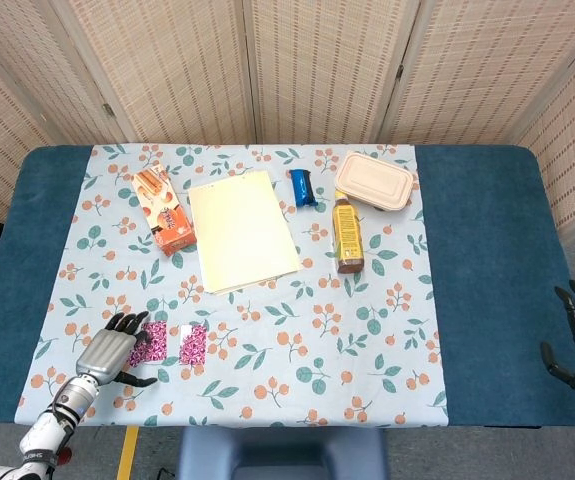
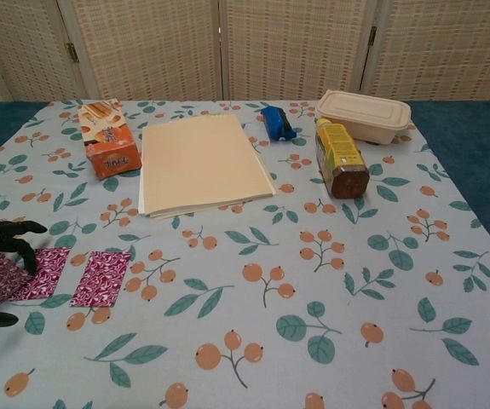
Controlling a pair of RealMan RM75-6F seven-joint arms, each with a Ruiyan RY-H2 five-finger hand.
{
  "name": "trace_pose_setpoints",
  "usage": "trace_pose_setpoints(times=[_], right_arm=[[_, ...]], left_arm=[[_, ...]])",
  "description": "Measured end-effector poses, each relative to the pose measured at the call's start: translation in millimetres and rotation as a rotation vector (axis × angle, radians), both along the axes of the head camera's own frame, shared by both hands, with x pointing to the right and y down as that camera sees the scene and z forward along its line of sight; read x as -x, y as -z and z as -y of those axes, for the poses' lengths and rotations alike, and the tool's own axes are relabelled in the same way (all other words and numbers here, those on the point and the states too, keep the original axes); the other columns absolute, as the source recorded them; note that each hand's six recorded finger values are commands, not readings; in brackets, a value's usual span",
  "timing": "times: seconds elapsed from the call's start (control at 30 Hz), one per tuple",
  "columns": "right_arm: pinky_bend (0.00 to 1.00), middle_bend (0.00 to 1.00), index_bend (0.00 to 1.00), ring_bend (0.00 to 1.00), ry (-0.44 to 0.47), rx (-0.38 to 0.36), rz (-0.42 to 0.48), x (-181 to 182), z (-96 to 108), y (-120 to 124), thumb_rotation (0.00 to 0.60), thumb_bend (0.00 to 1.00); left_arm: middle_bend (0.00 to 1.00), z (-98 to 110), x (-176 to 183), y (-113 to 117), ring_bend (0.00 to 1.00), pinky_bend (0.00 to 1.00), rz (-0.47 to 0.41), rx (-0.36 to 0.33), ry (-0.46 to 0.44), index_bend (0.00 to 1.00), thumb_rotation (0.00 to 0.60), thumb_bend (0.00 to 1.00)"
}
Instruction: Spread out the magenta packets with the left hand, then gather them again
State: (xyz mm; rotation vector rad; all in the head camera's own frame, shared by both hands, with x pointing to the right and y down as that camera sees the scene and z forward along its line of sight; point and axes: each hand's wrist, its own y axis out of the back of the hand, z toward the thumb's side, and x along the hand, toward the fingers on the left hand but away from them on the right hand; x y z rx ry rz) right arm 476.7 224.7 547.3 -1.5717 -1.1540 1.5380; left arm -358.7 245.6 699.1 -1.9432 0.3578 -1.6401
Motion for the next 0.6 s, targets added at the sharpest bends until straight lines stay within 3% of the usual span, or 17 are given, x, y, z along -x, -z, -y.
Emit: trace_pose_setpoints(times=[0.6], right_arm=[[0.00,0.00,0.00,0.00,0.009,0.000,0.001,3,2,0,0.600,0.46]], left_arm=[[0.00,-13,27,10,0.00,0.00,0.042,0.016,0.043,0.32,0.320,0.10]])
